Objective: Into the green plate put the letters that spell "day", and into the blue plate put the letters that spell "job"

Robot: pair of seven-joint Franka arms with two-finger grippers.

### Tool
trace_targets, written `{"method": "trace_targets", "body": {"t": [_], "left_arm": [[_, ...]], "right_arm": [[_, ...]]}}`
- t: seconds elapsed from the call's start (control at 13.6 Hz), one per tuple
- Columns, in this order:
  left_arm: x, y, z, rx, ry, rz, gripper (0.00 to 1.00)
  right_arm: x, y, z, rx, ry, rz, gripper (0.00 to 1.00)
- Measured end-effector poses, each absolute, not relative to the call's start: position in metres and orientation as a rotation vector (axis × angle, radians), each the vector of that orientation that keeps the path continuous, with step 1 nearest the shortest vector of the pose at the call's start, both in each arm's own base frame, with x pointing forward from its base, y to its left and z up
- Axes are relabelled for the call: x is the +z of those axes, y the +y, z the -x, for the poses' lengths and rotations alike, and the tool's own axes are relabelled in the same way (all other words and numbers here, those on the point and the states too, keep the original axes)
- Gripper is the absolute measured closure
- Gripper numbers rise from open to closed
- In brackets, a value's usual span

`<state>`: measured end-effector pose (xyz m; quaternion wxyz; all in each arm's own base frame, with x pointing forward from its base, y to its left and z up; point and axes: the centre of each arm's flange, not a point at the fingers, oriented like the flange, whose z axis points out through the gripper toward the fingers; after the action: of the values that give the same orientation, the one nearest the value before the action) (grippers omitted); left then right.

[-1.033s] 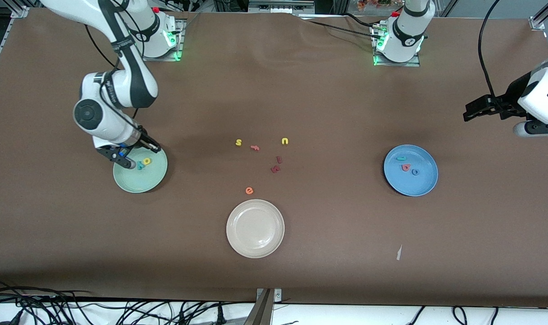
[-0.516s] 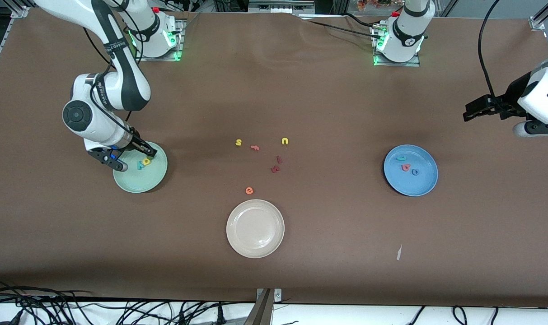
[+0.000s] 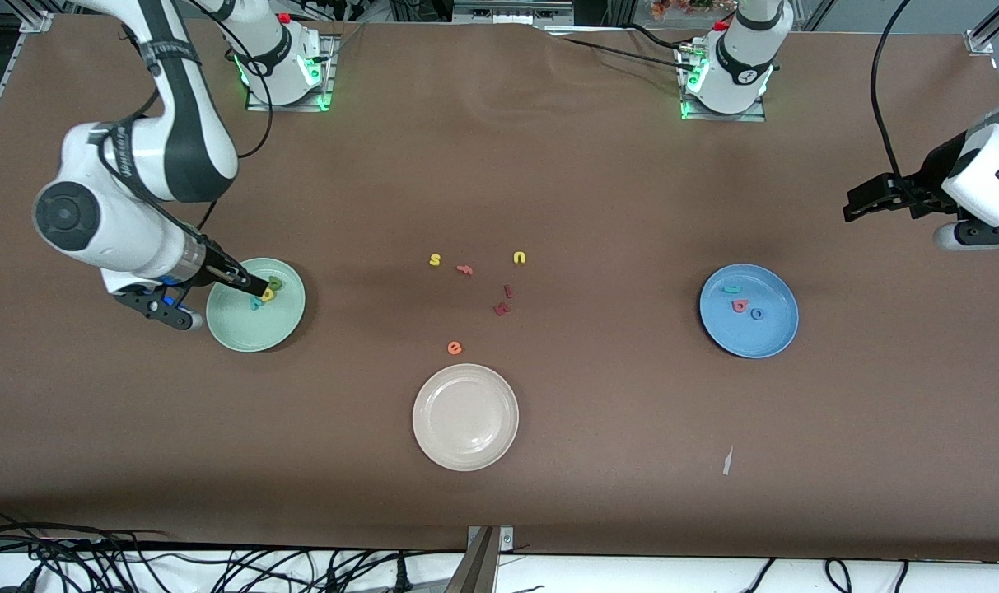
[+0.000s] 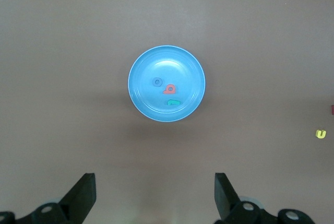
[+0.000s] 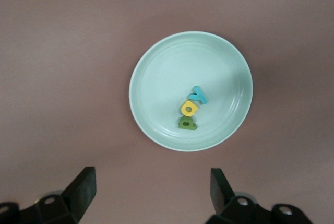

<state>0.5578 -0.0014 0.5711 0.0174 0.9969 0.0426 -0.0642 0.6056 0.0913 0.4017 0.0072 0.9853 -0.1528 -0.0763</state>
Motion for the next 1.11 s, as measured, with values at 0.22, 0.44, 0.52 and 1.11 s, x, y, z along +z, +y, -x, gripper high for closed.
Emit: {"method": "trace_targets", "body": {"t": [0.22,0.44,0.52,1.11], "left_arm": [[0.571,-0.002,-0.558,-0.2,0.132,-3.098,0.0],[0.571,-0.002,-0.558,-0.2,0.131,-3.098,0.0],[0.571,-0.002,-0.558,-0.2,0.131,-3.098,0.0],[0.571,-0.002,-0.558,-0.2,0.131,-3.098,0.0]], "right_arm": [[0.486,0.072,-0.612,-0.207,-0.167,-3.143,0.01],[0.542,0.054,-0.603,-0.12,0.0,-3.169,0.01],[0.549,0.053,-0.6,-0.108,0.017,-3.173,0.01],[0.547,0.068,-0.598,-0.133,-0.02,-3.197,0.01]]}}
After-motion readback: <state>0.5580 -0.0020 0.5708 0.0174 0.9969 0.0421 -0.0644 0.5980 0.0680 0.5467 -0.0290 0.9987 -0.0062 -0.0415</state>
